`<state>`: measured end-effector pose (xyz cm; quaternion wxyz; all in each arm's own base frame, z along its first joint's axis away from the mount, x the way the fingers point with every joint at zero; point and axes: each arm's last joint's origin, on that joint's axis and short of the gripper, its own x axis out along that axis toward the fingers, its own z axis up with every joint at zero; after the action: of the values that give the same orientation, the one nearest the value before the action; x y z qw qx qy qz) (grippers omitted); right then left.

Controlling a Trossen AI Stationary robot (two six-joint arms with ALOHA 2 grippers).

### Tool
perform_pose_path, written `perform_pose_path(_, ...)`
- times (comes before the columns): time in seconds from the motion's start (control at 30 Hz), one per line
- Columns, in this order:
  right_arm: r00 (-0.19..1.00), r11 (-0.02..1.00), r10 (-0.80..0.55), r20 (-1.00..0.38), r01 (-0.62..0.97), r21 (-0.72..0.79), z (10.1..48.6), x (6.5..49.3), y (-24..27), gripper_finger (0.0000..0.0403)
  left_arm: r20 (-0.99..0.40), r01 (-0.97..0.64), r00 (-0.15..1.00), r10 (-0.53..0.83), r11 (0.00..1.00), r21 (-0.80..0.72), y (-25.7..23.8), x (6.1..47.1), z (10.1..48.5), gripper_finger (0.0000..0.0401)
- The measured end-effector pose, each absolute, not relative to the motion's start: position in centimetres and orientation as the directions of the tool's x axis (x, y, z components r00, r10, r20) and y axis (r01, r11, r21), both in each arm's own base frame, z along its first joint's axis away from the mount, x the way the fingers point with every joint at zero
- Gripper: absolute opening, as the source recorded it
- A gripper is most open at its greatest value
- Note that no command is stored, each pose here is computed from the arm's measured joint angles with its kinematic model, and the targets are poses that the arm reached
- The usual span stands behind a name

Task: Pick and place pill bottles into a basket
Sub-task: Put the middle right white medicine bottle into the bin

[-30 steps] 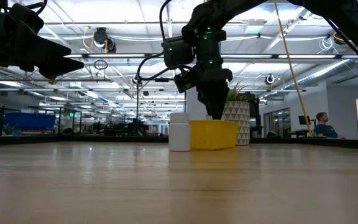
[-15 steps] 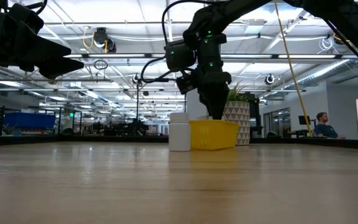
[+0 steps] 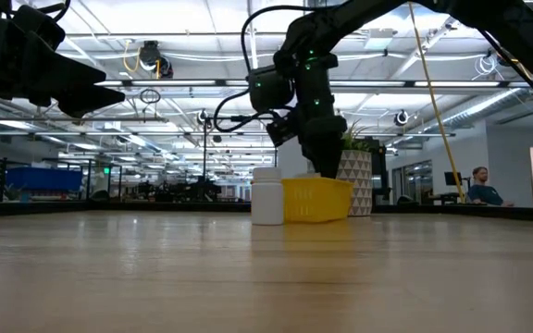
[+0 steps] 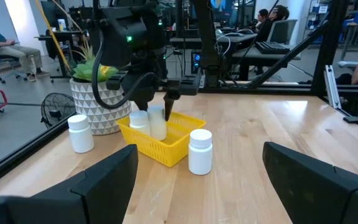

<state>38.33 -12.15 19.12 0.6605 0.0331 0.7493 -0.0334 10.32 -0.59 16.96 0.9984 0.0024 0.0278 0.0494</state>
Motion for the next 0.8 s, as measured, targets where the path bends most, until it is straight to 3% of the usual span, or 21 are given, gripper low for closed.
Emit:
perform_pose_path(0.3,-0.097,0.995,-0.002,-0.995,0.095,-0.011,20.6,37.9,-12.1,0.0189,-0.055,-0.098,0.994,0.098,0.995,0.007,-0.6,10.3,17.0,0.0351)
perform_pose_path(0.8,-0.038,0.994,-0.018,-0.999,0.111,-0.022,22.6,37.4,-11.9,0.0195,-0.054,-0.098,0.994,0.098,0.995,0.007,-0.6,10.3,17.0,0.0351)
